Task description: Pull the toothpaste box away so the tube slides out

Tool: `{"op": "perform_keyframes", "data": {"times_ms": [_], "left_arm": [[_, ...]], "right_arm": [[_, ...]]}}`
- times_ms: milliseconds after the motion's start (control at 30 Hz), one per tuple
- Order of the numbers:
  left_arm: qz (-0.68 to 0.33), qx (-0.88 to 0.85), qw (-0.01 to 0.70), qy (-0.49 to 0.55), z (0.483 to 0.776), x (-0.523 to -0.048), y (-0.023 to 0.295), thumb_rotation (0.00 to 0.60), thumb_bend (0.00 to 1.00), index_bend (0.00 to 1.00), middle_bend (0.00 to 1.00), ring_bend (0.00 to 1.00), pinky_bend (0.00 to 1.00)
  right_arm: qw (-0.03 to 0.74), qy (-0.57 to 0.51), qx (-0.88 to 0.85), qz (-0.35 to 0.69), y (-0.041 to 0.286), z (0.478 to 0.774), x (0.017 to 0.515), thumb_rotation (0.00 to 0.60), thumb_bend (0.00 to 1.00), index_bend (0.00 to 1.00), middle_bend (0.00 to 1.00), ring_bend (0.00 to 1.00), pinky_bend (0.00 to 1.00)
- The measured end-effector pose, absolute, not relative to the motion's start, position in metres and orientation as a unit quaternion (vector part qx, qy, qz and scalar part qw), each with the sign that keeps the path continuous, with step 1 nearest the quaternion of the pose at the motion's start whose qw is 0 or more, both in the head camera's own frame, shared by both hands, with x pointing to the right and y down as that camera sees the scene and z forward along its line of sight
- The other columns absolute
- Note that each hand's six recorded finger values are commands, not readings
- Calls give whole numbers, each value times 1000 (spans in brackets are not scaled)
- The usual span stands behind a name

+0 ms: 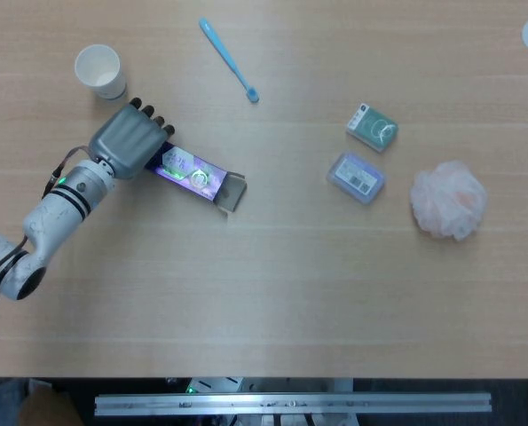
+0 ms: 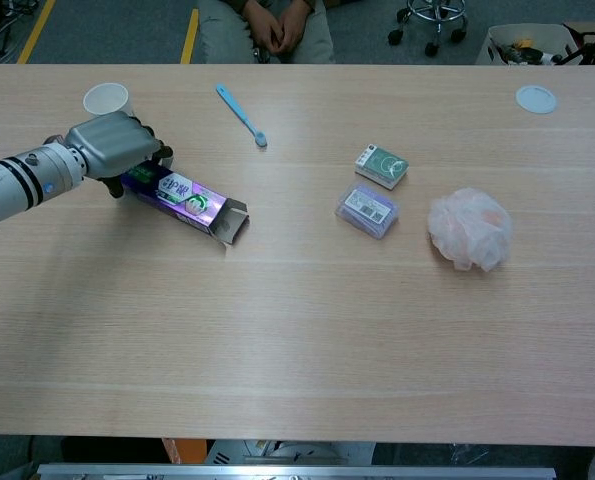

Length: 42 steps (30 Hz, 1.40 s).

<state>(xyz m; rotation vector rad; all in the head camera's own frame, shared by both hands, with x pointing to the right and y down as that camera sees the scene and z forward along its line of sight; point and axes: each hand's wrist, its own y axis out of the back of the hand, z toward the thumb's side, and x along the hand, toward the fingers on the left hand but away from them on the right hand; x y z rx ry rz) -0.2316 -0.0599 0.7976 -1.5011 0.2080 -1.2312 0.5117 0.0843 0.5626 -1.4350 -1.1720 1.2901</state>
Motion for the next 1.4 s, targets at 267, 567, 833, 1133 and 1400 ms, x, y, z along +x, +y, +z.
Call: {"op": "perform_keyframes", "data": {"times_ms": [267, 567, 833, 1133, 1400], "left_arm": [[-525, -600, 595, 103, 770, -244, -57, 600, 226, 418, 464, 329, 349], [-523, -535, 655, 110, 713, -242, -38, 600, 227, 418, 463, 329, 351], [-527, -486, 688, 112, 677, -233, -20, 600, 226, 419, 464, 330, 351], [-533, -487, 678, 135, 673, -237, -28, 600, 227, 422, 464, 330, 352], [-553, -580, 562, 204, 680, -263, -36, 600, 226, 422, 463, 330, 353]], "right_arm": [[431, -466, -582, 508, 82, 564, 507, 600, 294, 395, 463, 377, 441], [433, -465, -588, 500, 80, 565, 502, 600, 295, 395, 463, 377, 441], [433, -465, -589, 499, 81, 565, 503, 600, 294, 395, 463, 377, 441], [431, -465, -588, 502, 82, 567, 505, 600, 295, 395, 463, 377, 441], [428, -461, -594, 501, 79, 572, 502, 600, 294, 395, 463, 377, 441]]}}
